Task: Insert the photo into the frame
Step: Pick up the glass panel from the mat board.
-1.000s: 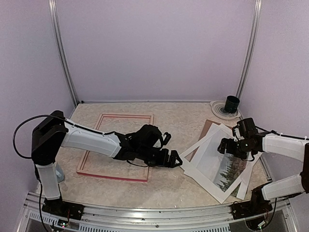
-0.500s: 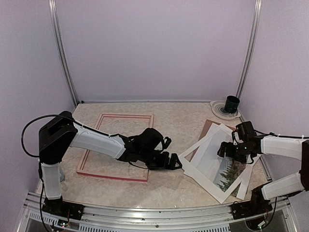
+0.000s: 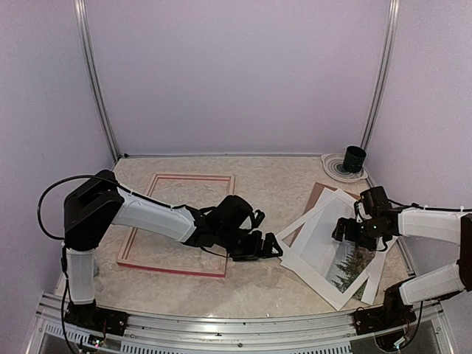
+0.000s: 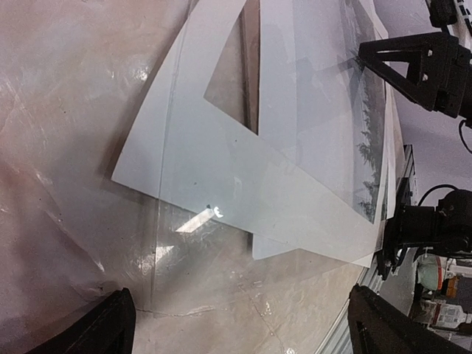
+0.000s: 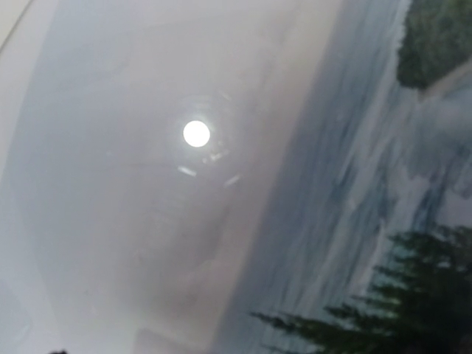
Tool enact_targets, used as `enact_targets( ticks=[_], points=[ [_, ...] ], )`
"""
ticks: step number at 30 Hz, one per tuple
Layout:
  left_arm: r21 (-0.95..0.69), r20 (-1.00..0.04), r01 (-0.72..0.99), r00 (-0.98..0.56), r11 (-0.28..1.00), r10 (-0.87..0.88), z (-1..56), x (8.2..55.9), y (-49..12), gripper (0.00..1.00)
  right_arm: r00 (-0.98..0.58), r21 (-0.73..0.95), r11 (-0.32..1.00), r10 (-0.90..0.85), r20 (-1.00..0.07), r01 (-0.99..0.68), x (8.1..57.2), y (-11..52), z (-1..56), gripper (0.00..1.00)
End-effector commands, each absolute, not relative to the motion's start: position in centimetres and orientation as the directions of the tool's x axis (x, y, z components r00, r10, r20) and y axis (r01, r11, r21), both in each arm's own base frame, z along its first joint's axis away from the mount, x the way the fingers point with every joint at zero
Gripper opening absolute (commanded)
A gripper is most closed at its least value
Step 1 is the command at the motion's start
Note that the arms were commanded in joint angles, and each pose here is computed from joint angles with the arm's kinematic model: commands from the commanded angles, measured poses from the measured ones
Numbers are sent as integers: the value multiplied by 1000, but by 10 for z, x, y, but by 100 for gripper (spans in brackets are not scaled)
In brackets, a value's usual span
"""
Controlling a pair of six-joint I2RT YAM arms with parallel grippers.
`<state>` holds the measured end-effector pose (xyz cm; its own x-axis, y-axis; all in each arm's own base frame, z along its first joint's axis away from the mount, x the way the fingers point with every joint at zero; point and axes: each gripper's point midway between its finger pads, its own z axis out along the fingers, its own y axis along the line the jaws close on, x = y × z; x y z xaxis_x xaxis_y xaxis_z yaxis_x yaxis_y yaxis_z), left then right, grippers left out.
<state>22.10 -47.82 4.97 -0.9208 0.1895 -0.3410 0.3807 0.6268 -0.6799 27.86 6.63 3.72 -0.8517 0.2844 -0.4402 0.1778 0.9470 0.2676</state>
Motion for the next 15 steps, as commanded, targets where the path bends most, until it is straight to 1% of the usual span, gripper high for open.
enact_targets(
  ticks=[1,9,15],
  points=[
    [-707,-264,319,-947,631,184,41,214,-486,99,-847,259,943,307,-433,210,277,60,32,99],
    [-725,-164,238,-971,646,174,32,210,-490,99,-844,252,944,308,-438,214,278,58,32,99],
    [-773,-149,215,-976,597,159,37,210,-493,99,-850,249,946,300,-433,207,277,59,30,99]
  ],
)
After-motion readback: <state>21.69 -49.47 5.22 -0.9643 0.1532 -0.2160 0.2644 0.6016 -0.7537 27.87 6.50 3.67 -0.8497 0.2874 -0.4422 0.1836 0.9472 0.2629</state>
